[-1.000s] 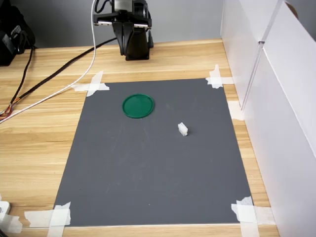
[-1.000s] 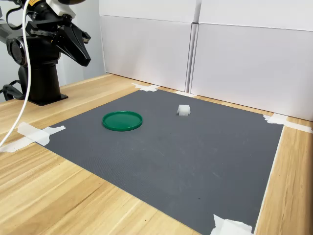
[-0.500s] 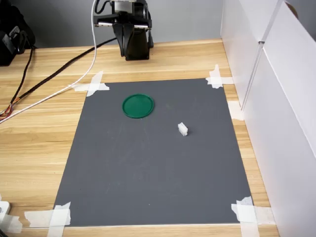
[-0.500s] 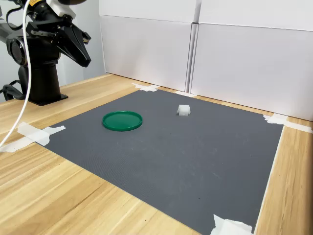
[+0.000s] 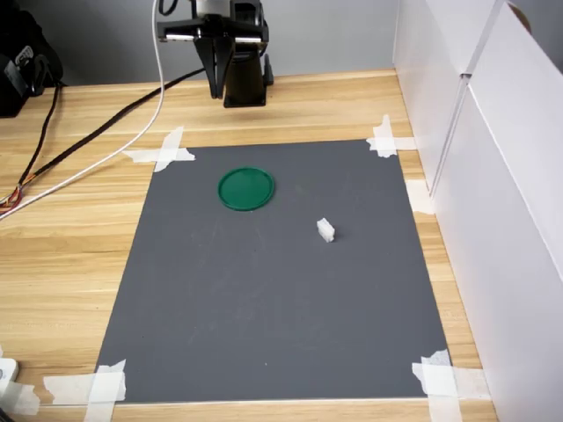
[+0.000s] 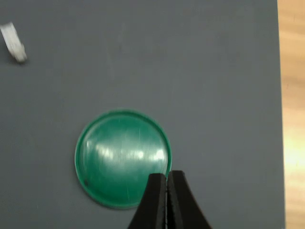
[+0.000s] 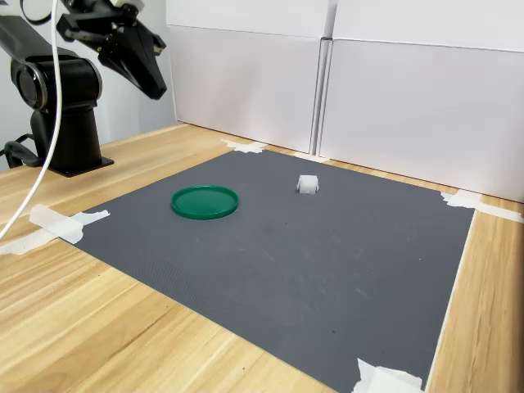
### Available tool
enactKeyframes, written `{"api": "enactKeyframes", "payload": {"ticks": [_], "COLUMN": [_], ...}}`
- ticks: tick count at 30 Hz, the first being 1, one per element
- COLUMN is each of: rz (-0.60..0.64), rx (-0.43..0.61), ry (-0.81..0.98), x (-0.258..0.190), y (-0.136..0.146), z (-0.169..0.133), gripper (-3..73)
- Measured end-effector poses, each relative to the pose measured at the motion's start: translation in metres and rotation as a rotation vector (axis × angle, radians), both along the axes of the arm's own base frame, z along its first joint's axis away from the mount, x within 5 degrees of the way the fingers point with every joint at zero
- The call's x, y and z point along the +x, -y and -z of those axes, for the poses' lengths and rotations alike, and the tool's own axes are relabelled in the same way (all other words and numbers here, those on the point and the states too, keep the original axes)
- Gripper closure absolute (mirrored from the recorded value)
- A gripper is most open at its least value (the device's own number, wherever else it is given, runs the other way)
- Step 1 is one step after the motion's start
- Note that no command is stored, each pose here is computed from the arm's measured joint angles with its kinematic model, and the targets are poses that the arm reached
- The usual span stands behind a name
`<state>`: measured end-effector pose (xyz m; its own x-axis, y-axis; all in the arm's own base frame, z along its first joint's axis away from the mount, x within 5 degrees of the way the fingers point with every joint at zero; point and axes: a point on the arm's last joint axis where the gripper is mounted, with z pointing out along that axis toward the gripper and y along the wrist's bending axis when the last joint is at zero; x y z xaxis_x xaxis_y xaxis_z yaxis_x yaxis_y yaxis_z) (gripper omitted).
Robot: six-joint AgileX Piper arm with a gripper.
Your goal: Grasp a white terminal and put it in the green lid.
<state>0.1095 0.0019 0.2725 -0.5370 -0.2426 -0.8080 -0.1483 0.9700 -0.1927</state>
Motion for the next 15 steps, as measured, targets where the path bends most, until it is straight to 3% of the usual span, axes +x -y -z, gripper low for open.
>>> {"api": "enactKeyframes", "payload": {"ticks": [7, 15], "rz": [-0.109, -0.266], "rx": [-0.065, -0.084], "ry": [-0.086, -0.291], "x": [0.048, 0.098], "y": [-0.005, -0.014], "z": [-0.025, -0.033], "gripper": [71.6, 71.6]}}
